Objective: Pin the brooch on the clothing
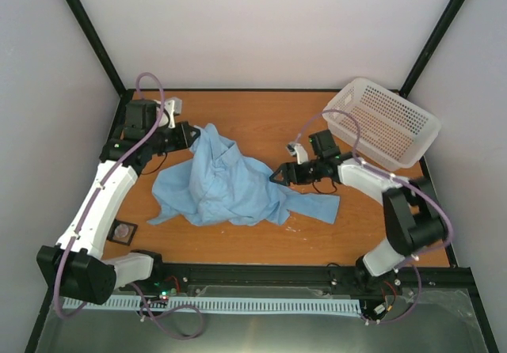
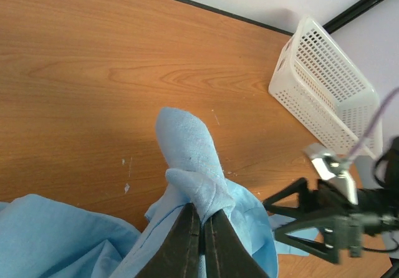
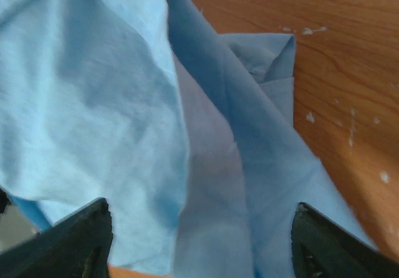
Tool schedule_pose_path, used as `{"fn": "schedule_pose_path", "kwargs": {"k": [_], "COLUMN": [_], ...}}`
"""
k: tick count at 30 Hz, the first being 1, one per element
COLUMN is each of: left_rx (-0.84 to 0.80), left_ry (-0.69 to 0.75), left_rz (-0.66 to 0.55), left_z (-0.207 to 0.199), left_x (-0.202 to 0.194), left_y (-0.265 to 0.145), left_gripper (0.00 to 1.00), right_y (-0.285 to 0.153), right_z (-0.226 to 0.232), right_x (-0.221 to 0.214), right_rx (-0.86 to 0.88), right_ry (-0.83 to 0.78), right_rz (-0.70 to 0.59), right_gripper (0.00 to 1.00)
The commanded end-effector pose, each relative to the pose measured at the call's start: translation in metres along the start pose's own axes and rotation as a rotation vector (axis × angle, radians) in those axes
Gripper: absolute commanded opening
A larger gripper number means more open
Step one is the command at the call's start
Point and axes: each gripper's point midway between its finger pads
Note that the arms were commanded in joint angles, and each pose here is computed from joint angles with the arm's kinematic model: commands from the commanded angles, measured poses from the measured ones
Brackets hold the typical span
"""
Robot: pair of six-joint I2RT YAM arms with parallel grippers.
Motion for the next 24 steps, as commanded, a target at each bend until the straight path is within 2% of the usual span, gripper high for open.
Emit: {"fn": "schedule_pose_path", "kwargs": {"k": [1,5,8,9,10,13,16,20,24], "left_rx": [-0.028,-0.018,-0.019,-0.018,-0.015,0.020,0.091,0.096,0.011], "left_ry": [0.048,0.055,0.055,0.056,0.057,0.083,0.122,0.228,0.333], "left_rz": [-0.043,-0.060,-0.074,-0.084,-0.097,-0.176,-0.315,-0.556,-0.755], "left_z": [-0.012,-0.012,-0.015,-0.016,-0.018,-0.025,-0.034,-0.072,-0.124], "left_x": [0.019,0.023,0.030,0.034,0.039,0.067,0.109,0.167,0.195], "left_y": [-0.012,-0.015,-0.019,-0.021,-0.025,-0.046,-0.084,-0.158,-0.235], "left_gripper": [0.01,0.01,0.01,0.01,0.01,0.01,0.01,0.01,0.01], "right_y": [0.033,0.046,0.048,0.048,0.048,0.017,-0.064,-0.181,-0.269], "right_z": [-0.005,-0.012,-0.016,-0.014,-0.012,-0.004,0.043,0.146,0.243], "right_x": [0.015,0.005,0.018,0.027,0.038,0.081,0.137,0.186,0.184], "right_rx": [0.010,-0.065,-0.111,-0.119,-0.131,-0.294,-0.399,-0.349,-0.224], "right_ry": [0.046,0.029,0.039,0.037,0.037,0.021,-0.076,-0.257,-0.457], "right_rz": [0.048,0.066,0.033,0.015,0.001,-0.101,-0.353,-0.721,-0.876], "right_gripper": [0.67,0.63,0.27,0.09,0.03,0.03,0.03,0.02,0.03]}}
Point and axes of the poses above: each gripper's point midway between its finger pads, its own y axis out along the fingers, its own z axis along the line the jaws close on, x = y × z, and after that the axes turned 10 degrees about y, right-handed
